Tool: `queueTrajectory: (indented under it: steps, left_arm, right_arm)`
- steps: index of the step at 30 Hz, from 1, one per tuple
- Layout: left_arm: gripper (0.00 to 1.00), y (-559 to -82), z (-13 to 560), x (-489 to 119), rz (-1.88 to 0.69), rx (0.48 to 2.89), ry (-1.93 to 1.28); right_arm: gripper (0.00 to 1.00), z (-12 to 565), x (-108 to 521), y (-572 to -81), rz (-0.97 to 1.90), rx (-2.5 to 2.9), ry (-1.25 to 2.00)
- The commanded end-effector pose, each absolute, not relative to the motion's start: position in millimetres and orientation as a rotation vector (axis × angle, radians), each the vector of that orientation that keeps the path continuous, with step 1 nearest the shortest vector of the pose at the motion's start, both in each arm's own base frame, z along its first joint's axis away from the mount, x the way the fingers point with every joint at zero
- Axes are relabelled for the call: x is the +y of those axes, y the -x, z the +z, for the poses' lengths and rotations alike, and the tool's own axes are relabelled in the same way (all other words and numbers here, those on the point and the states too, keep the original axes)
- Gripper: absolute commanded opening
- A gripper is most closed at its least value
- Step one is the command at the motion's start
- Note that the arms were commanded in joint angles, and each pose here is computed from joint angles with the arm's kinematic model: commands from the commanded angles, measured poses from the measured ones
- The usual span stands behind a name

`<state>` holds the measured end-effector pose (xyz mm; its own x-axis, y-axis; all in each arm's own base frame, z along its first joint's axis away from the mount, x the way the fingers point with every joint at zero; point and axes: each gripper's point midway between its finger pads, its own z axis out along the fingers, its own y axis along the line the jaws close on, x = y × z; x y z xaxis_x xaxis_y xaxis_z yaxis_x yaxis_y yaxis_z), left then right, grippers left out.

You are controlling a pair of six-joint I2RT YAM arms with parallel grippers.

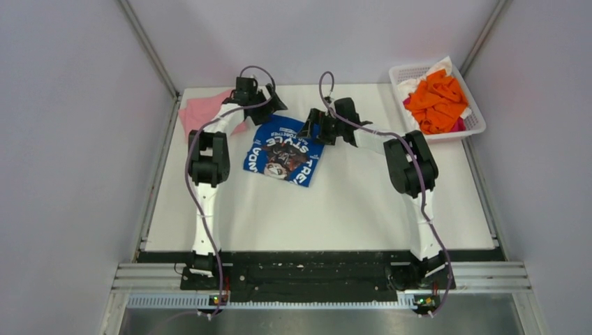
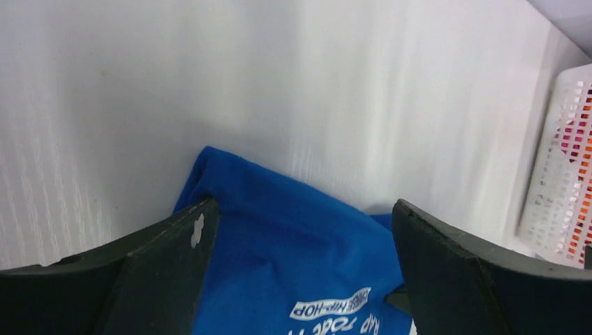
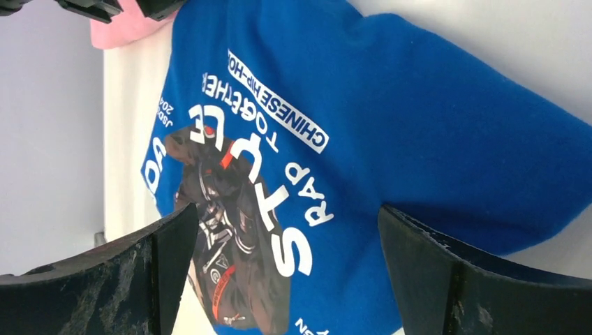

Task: Fold and stack the t-shirts
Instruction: Fold the long partially folded tshirt into a neat square, then put the neatly folded tshirt into the corner of the board with the left arm

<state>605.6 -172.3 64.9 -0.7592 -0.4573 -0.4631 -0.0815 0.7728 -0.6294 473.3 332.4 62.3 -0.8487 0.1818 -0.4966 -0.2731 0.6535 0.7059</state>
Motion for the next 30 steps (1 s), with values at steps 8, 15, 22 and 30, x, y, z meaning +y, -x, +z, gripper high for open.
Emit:
queueTrajectory:
  steps: [8,15,22,30]
  left_arm:
    - [0.98,-458,47,-143,-0.652,2.517,0.574]
    - [0.99,-429,108,-131,-0.606,2.376,0.557]
    - [0.99,-383,113,-137,-0.602,2.404,0.542]
    - [0.99,-336,67,-190,-0.593,2.573,0.439]
  right_arm:
    - [0.99,40,295,-435,0.848,2.407,0.404]
    - [0.99,98,268,-412,0.75,2.25,0.427]
    - [0.99,174,233,-400,0.666,2.049,0.173]
    - [0.99,190,124,-364,0.371,1.892,-0.313]
